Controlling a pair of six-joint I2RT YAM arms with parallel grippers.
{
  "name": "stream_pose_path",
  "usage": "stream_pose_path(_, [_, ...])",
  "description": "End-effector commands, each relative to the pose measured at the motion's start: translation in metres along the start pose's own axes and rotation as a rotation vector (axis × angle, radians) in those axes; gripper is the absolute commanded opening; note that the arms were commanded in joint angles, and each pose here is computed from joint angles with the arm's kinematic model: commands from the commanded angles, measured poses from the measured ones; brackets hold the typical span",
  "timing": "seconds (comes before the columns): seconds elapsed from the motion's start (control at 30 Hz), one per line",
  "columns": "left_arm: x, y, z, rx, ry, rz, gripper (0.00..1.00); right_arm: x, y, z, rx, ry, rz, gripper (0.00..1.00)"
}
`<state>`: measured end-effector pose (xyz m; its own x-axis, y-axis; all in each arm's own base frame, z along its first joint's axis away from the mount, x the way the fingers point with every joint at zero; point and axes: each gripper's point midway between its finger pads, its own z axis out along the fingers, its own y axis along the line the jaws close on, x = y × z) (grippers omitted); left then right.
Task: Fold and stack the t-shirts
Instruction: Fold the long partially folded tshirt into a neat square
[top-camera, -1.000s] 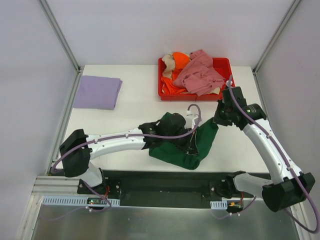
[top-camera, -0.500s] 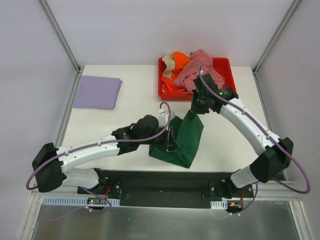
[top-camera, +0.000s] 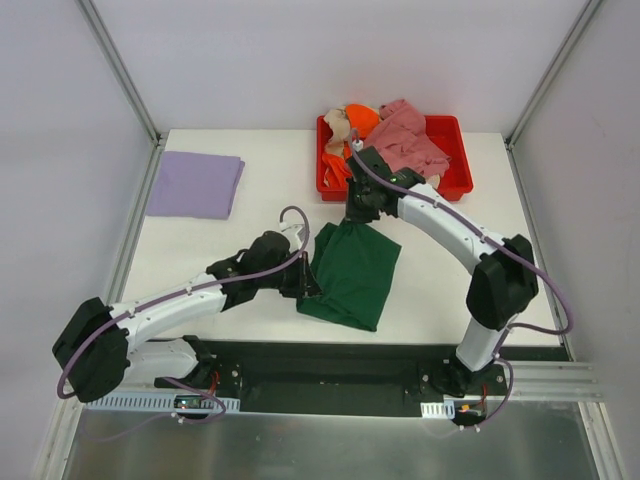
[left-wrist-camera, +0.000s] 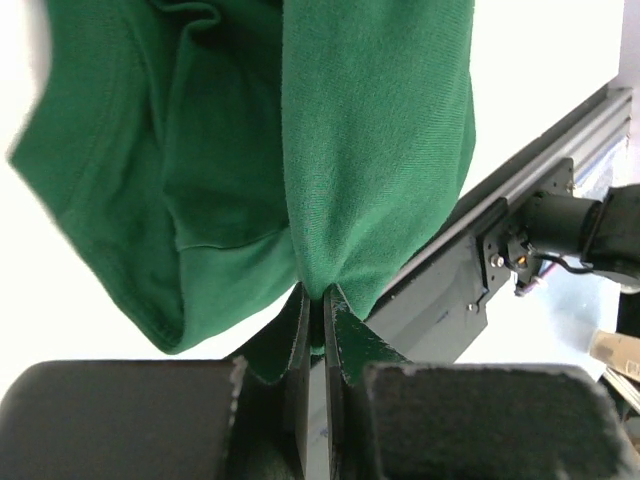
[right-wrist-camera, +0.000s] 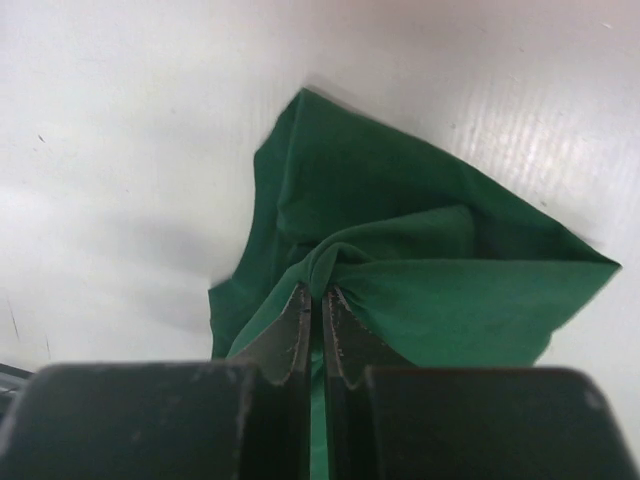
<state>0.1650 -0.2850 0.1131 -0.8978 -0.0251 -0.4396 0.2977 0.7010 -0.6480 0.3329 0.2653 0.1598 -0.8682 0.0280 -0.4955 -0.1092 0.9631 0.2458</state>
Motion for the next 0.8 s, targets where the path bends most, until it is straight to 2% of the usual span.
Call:
stream_pose_path(0.0, [0.001,0.020,-0.002,-0.047,0.004,-0.039,0.00,-0.042,0.029,0.006,-0.093,-0.148,0.032,0.01])
stream_pose_path(0.3, [0.006,0.039,-0.003,-0.088,0.012,-0.092,0.00,-0.038,0.041,0.047,-0.112,-0.084,0.033,0.02])
stream_pose_path(0.37, [0.004,0.044,-0.005,-0.105,-0.001,-0.102,0.05,-0.036,0.047,0.058,-0.134,-0.071,0.035,0.02])
stream_pose_path(0.6, [0.008,0.055,-0.007,-0.138,0.009,-0.140,0.09,-0.033,0.058,0.081,-0.171,-0.044,0.063,0.05])
stream_pose_path(0.7, [0.007,0.058,-0.010,-0.154,-0.012,-0.143,0.23,-0.031,0.064,0.086,-0.190,-0.028,0.056,0.14])
stream_pose_path(0.73, [0.008,0.059,-0.012,-0.160,-0.009,-0.143,0.32,-0.031,0.065,0.087,-0.192,-0.023,0.054,0.19])
stream_pose_path(0.77, [0.007,0.057,-0.016,-0.155,-0.014,-0.139,0.45,-0.030,0.066,0.088,-0.193,-0.019,0.052,0.28])
